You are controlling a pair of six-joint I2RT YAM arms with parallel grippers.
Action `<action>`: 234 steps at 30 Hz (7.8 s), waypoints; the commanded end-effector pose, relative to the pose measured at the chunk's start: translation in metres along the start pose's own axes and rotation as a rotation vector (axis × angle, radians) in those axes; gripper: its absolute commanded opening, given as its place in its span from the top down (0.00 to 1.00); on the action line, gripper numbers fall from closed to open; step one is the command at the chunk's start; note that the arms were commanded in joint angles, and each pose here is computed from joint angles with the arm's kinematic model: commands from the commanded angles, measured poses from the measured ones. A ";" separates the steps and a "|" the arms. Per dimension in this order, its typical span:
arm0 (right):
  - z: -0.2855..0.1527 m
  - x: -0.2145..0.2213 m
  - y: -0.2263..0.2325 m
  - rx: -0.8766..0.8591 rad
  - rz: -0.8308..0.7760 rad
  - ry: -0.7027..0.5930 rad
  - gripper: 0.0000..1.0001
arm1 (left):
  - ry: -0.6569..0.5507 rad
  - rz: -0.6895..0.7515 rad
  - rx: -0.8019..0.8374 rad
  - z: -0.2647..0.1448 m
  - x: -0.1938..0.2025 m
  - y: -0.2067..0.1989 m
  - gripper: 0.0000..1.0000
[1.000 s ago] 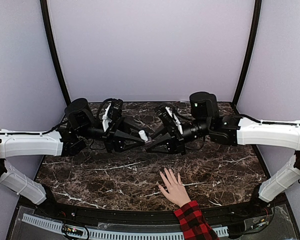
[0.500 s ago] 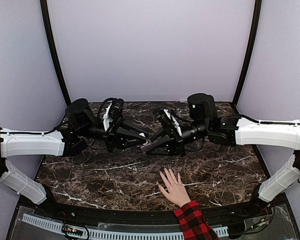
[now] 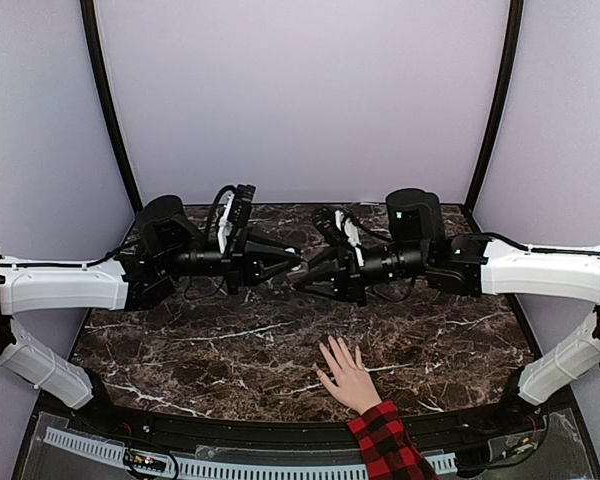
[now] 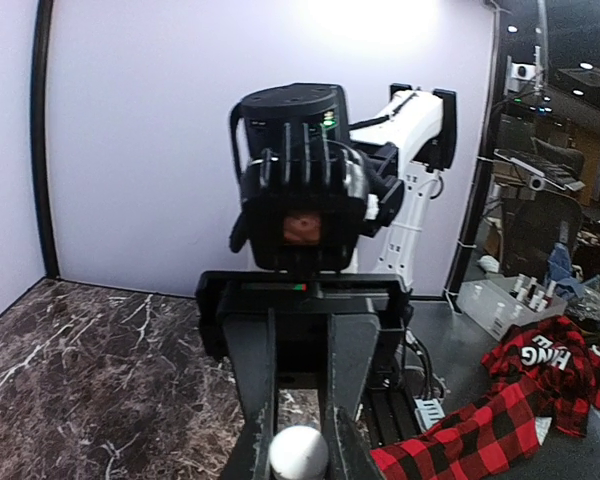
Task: Paint the nails
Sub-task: Unscrew the cap of the nail polish bottle.
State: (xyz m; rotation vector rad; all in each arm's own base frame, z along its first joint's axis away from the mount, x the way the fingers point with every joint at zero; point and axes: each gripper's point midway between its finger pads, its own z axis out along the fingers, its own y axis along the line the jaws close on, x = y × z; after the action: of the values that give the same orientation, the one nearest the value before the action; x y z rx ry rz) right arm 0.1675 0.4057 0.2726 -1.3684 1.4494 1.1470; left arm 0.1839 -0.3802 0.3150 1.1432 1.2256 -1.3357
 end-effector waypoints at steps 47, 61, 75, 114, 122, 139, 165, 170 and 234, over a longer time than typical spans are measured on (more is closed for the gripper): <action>-0.022 -0.002 -0.073 0.440 -0.036 0.009 0.98 | 0.042 -0.060 -0.391 -0.039 -0.025 0.065 0.34; -0.014 -0.030 0.017 -0.081 -0.091 -0.072 0.98 | -0.032 0.096 0.085 -0.030 -0.026 -0.017 0.44; -0.006 -0.028 0.034 -0.234 -0.058 -0.053 0.99 | -0.058 0.132 0.240 -0.008 -0.023 -0.041 0.62; -0.016 -0.035 -0.039 0.239 -0.017 -0.088 0.99 | -0.016 0.049 -0.127 0.005 -0.012 0.022 1.00; -0.023 -0.041 -0.073 0.470 0.003 -0.122 0.99 | -0.019 -0.033 -0.400 -0.001 0.001 0.074 1.00; -0.019 -0.037 -0.096 0.621 -0.017 -0.080 0.99 | -0.021 -0.163 -0.637 -0.006 0.015 0.120 0.97; -0.010 -0.029 0.005 -0.009 -0.076 -0.055 0.99 | 0.042 0.112 0.010 -0.027 -0.033 -0.010 0.42; -0.008 -0.028 0.024 -0.133 -0.089 -0.040 0.99 | 0.024 0.139 0.119 -0.025 -0.033 -0.025 0.46; -0.025 -0.002 -0.145 0.792 0.042 0.048 0.99 | -0.038 -0.299 -0.732 -0.011 0.030 0.151 1.00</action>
State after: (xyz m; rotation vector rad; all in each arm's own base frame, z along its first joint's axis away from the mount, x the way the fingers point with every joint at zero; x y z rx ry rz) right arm 0.2868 0.3871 0.2337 -0.9769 1.7605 0.5060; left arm 0.3122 -0.3855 0.2781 0.5425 1.6583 -1.0286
